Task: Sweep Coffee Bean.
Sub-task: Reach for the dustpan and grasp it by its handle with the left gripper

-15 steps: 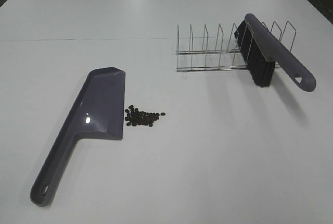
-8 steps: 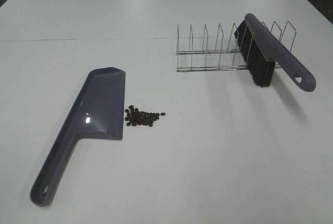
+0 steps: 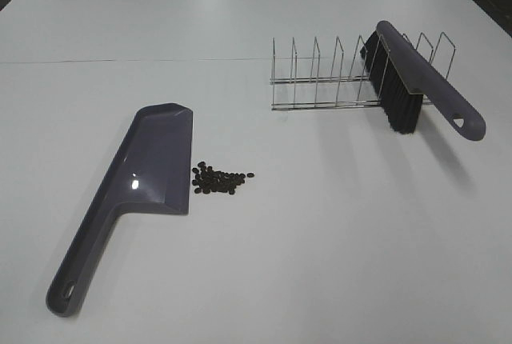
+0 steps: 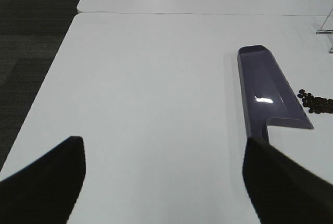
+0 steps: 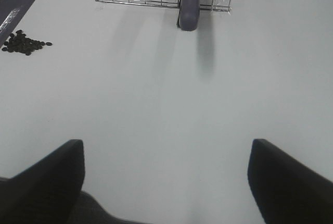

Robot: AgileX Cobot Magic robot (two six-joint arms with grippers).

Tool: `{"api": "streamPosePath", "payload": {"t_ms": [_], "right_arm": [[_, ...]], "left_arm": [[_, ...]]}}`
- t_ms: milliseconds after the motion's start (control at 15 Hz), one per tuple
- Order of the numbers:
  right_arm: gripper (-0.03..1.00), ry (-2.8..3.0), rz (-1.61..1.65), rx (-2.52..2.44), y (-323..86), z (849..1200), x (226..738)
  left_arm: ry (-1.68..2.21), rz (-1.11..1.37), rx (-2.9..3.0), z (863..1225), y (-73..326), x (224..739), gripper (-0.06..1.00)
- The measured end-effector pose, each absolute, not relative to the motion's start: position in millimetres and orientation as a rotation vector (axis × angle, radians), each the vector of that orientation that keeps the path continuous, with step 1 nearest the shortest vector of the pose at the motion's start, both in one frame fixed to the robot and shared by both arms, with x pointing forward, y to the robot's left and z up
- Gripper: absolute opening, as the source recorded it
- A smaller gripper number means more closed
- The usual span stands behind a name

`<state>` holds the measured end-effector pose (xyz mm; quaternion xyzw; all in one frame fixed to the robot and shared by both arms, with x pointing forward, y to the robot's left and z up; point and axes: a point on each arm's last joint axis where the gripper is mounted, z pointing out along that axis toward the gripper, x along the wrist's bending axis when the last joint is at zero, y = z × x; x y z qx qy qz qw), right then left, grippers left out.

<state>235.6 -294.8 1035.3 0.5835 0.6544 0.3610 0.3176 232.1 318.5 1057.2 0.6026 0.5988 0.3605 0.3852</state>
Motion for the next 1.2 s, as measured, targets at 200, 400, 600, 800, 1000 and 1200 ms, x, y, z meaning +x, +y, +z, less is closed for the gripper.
{"api": "streamPosePath", "payload": {"t_ms": [200,400,600,800,1000,1200], "right_arm": [[0.75,1.722,0.950,1.536,-295,1035,236],[0.75,1.722,0.950,1.536,-295,1035,236],[0.75,1.722,0.950,1.536,-295,1035,236],[0.75,1.722,0.950,1.536,-295,1035,236],[0.75,1.722,0.950,1.536,-295,1035,236],[0.75,1.722,0.950,1.536,-295,1035,236]], "left_arm": [[1.558,0.895,1.597,1058,316,242,0.76],[1.596,0.850,1.715,1057,311,259,0.76],[1.738,0.705,1.922,1047,302,297,0.76],[1.833,0.599,2.056,1035,297,321,0.76],[1.933,0.465,2.197,1018,291,345,0.76],[1.965,0.393,2.249,1019,282,381,0.76]]}}
